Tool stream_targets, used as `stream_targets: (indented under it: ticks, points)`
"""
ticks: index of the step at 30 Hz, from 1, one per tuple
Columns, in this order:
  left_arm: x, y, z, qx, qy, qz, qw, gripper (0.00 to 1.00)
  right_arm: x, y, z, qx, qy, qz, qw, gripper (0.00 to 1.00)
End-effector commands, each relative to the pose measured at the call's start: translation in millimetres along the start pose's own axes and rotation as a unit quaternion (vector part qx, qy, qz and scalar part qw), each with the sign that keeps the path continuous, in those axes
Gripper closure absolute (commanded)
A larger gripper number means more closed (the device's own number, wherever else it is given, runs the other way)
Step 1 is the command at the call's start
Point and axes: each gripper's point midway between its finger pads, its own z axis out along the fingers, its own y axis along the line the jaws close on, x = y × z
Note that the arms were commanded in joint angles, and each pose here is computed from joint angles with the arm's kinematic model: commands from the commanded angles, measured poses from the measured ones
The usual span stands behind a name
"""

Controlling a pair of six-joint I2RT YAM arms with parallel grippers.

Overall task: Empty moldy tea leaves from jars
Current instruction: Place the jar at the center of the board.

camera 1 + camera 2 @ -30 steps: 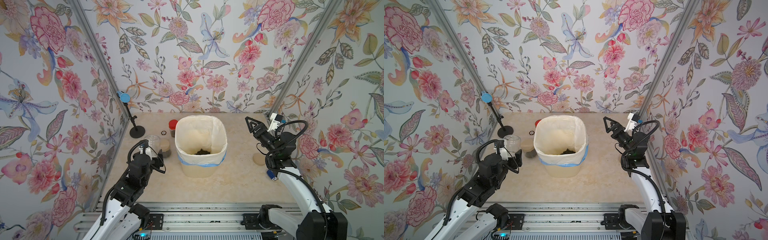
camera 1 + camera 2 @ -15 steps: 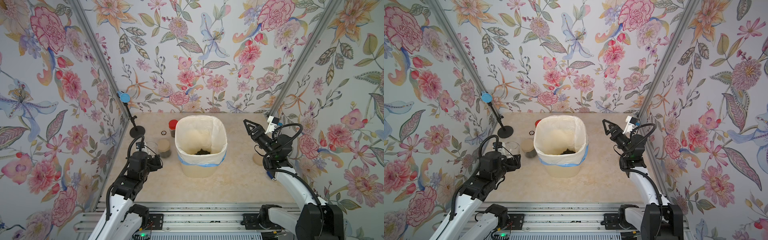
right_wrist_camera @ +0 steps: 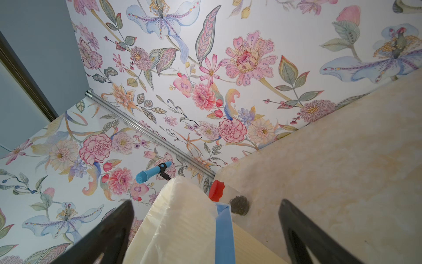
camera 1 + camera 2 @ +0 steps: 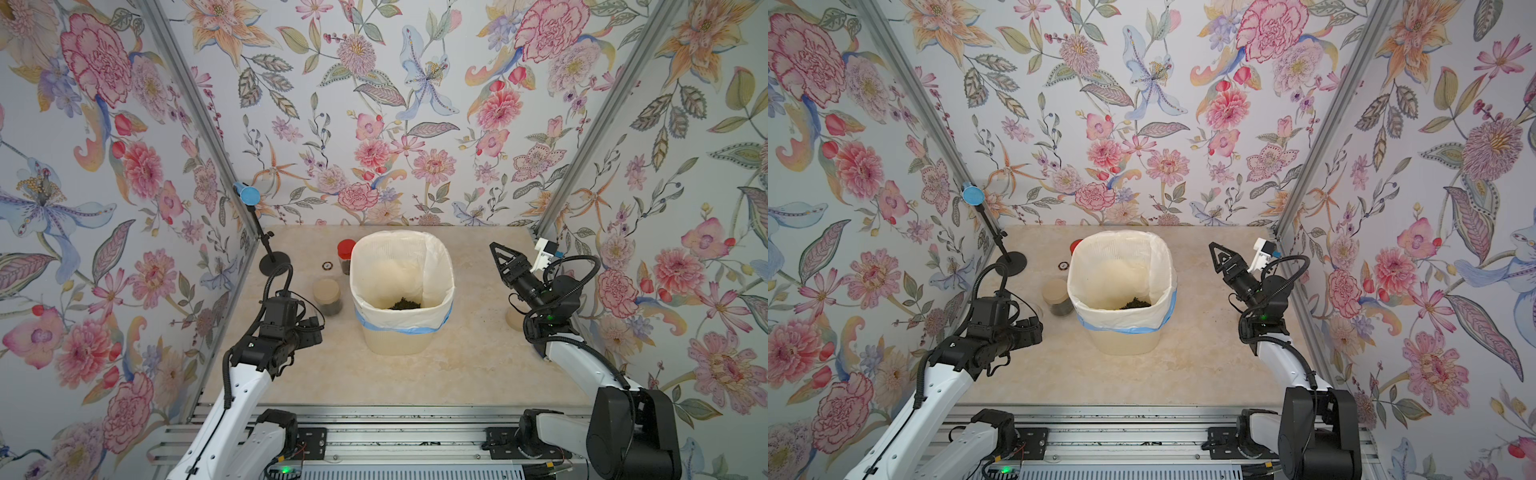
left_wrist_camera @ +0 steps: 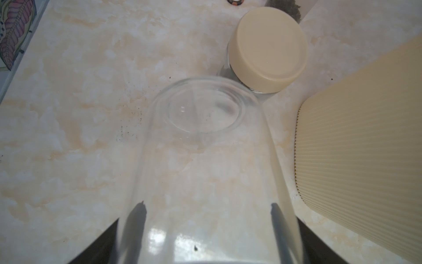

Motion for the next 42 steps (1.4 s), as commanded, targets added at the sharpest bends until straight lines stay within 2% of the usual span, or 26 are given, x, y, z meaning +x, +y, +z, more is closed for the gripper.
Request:
stream_targets:
  ticks: [1, 15, 23, 31, 36, 42]
  points:
    - [-23, 3, -4, 0.002, -0.009, 0.000, 1.000, 0.49, -4, 13, -1, -0.035, -0.006, -0.002, 0.999, 0.00]
    - [-70, 20, 54, -0.001, 0.078, -0.005, 0.997, 0.52, -5, 5, 5, -0.017, 0.015, -0.007, 1.000, 0.00]
    - [-61, 28, 79, 0.011, 0.132, -0.026, 0.991, 0.52, -2, 3, 5, -0.016, 0.026, -0.005, 1.000, 0.00]
    - [-58, 39, 88, 0.007, 0.160, -0.031, 0.987, 0.52, 2, 2, 7, -0.020, 0.037, -0.002, 0.999, 0.00]
    - [-48, 47, 100, 0.011, 0.212, -0.039, 0.976, 0.52, 4, 1, 8, -0.023, 0.046, 0.000, 0.999, 0.00]
    - [-50, 47, 107, 0.015, 0.230, -0.042, 0.972, 0.50, 7, -4, 9, -0.024, 0.055, 0.009, 0.998, 0.00]
